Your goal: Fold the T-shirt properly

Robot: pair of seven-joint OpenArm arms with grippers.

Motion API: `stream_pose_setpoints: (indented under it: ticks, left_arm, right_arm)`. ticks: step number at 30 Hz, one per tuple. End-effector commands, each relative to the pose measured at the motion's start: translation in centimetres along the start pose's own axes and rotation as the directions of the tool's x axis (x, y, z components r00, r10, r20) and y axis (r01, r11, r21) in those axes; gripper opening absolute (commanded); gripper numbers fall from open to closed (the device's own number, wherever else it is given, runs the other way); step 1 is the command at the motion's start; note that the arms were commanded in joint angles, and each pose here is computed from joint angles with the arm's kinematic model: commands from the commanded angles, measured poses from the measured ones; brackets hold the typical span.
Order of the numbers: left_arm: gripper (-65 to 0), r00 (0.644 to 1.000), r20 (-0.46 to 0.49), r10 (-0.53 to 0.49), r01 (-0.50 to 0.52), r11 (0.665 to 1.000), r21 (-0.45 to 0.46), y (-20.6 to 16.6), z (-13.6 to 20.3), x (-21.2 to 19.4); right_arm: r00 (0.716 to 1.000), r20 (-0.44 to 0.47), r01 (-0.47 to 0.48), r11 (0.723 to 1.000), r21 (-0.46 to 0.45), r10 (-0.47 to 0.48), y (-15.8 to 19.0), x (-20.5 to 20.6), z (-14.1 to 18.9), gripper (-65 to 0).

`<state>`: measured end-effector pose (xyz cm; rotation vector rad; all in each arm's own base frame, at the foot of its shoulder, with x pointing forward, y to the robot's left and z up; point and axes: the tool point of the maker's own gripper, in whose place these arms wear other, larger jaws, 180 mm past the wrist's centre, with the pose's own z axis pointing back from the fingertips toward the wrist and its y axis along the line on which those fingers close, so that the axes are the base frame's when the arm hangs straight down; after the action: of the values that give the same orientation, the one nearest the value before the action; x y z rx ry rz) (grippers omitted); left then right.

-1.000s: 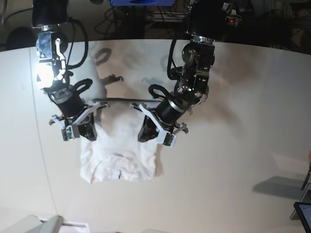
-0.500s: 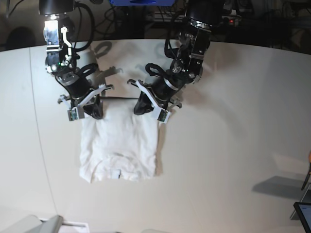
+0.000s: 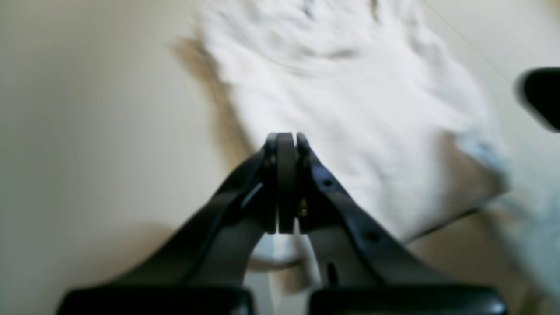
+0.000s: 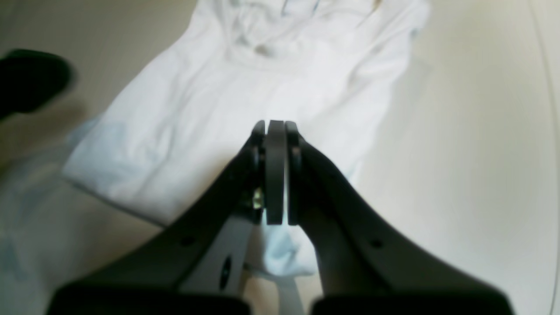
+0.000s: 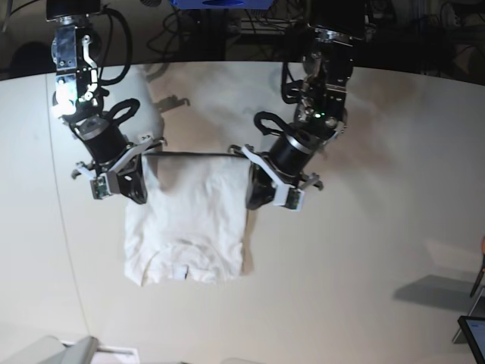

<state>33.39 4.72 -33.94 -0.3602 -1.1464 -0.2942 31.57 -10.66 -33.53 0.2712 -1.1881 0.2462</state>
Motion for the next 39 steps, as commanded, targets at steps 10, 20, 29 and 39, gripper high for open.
stream_pose_setpoints:
  ticks: [10, 20, 29, 39]
  left_arm:
    - [-65.0, 0.972, 0.124, -0.202, 0.203, 0.979, 0.003, 4.2, 6.0, 0.0]
    - [-65.0, 0.91, 0.163, -0.381, 0.396, 0.915, -0.072, -0.1, 12.2, -5.8]
    - [-65.0, 0.948, 0.147, -0.283, 0.298, 0.95, -0.089, -2.2, 17.0, -8.8]
    - [-65.0, 0.975, 0.017, -0.223, 0.223, 0.964, -0.144, -4.7, 21.1, -12.7]
  right_arm:
    - [0.975, 0.224, 0.012, 1.0, 0.008, -0.014, 0.4, 0.3, 4.8, -65.0]
    - [0.96, 0.268, 0.086, 0.996, 0.007, -0.085, 2.0, -2.7, 10.3, -65.0]
    - [0.978, 0.151, 0.148, 0.989, -0.006, -0.145, 3.7, -6.8, 14.0, -65.0]
    - [0.961, 0.035, 0.275, 0.96, -0.052, -0.273, 7.3, -10.9, 19.7, -65.0]
